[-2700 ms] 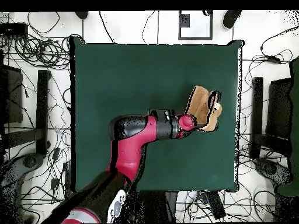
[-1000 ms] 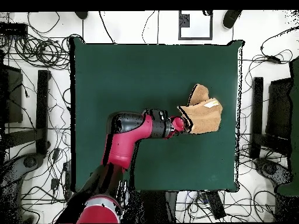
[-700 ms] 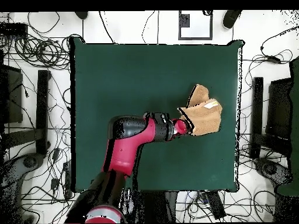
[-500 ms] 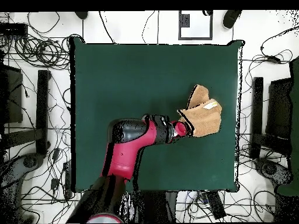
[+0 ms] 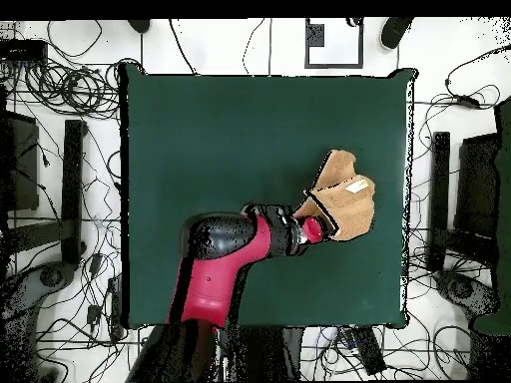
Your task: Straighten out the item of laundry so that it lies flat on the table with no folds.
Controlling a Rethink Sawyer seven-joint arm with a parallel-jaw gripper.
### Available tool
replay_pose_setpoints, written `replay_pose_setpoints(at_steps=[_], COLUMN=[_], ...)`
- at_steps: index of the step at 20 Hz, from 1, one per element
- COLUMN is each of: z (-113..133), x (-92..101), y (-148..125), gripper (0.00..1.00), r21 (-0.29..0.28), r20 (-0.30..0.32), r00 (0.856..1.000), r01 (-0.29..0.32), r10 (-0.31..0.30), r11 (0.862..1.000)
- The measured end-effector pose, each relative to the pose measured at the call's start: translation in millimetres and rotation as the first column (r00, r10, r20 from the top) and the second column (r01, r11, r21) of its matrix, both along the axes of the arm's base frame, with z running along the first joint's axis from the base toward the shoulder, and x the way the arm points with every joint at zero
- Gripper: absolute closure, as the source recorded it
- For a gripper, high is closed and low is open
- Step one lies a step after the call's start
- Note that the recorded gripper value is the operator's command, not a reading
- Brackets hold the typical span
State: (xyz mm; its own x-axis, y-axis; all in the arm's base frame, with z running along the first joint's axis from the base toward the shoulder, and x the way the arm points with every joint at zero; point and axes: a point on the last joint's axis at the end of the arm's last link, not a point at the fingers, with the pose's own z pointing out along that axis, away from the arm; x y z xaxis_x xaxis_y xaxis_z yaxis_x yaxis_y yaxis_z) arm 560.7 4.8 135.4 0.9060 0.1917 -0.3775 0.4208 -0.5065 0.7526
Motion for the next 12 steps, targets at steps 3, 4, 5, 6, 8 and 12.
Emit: replay_pose_setpoints(at_steps=[3,4,5,6,8,12], z=[11.1,12.4,12.7,12.8,11.6,8.5], x=[-2.4,-2.2,-2.0,-1.7,-0.8,-1.4], y=[-1.3,-1.9,-2.3,-2.4,-3.1,-6.7], gripper=[0.00,0.00,0.00,0.00,0.00,0.00], r21=[0.008,0.009,0.009,0.010,0.013,0.026], r20=[0.012,0.013,0.012,0.012,0.009,0.001], r00=[1.000,1.000,1.000,1.000,0.999,0.998], r01=[-0.003,-0.008,-0.014,-0.018,-0.034,-0.059], r10=[0.003,0.008,0.014,0.018,0.034,0.059], r11=[1.000,1.000,1.000,1.000,0.999,0.998])
